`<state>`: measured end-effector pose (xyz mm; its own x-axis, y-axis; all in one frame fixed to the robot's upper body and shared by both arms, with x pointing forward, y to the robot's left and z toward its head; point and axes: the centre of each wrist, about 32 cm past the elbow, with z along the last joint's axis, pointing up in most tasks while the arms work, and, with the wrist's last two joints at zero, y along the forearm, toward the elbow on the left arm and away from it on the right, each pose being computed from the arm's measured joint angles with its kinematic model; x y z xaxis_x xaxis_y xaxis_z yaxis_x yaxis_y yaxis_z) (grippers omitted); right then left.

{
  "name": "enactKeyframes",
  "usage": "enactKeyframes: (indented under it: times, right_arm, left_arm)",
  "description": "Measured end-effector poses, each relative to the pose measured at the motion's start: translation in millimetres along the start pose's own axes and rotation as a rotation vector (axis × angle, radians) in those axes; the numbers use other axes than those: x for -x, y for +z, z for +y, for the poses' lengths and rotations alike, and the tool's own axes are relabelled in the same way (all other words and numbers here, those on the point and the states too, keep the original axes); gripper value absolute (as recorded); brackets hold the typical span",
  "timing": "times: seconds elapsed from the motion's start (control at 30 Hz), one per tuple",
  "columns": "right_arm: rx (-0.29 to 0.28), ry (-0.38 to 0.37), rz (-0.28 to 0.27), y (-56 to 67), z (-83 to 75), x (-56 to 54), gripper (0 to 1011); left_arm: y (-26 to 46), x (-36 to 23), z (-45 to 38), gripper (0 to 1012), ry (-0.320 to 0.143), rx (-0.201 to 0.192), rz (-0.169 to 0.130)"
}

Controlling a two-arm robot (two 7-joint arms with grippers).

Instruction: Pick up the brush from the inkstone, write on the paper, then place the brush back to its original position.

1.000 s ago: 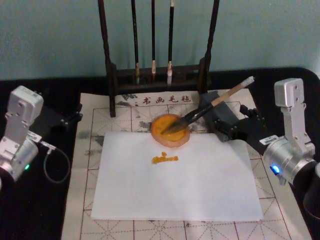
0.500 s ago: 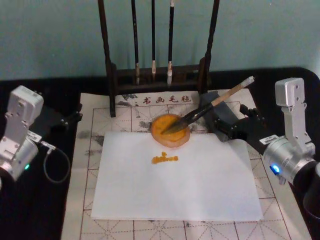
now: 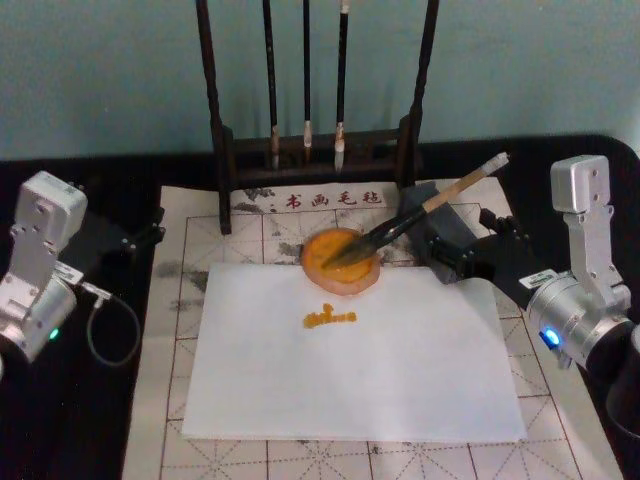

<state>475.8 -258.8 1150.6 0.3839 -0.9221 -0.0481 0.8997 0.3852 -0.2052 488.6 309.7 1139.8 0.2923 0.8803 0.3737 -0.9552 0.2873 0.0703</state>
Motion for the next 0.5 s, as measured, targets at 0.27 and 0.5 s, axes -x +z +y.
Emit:
enactKeyframes:
  times: [0.27, 0.5]
  right_arm:
    - [0.0, 0.0, 0.001, 0.0, 0.0, 0.0, 1000]
    - [0.0, 0.0, 0.001, 0.0, 0.0, 0.0, 1000]
  left_arm:
    - [0.0, 0.0, 0.0, 1001, 0.0, 0.0, 0.0]
    - [0.0, 0.0, 0.0, 1001, 0.0, 0.0, 0.0]
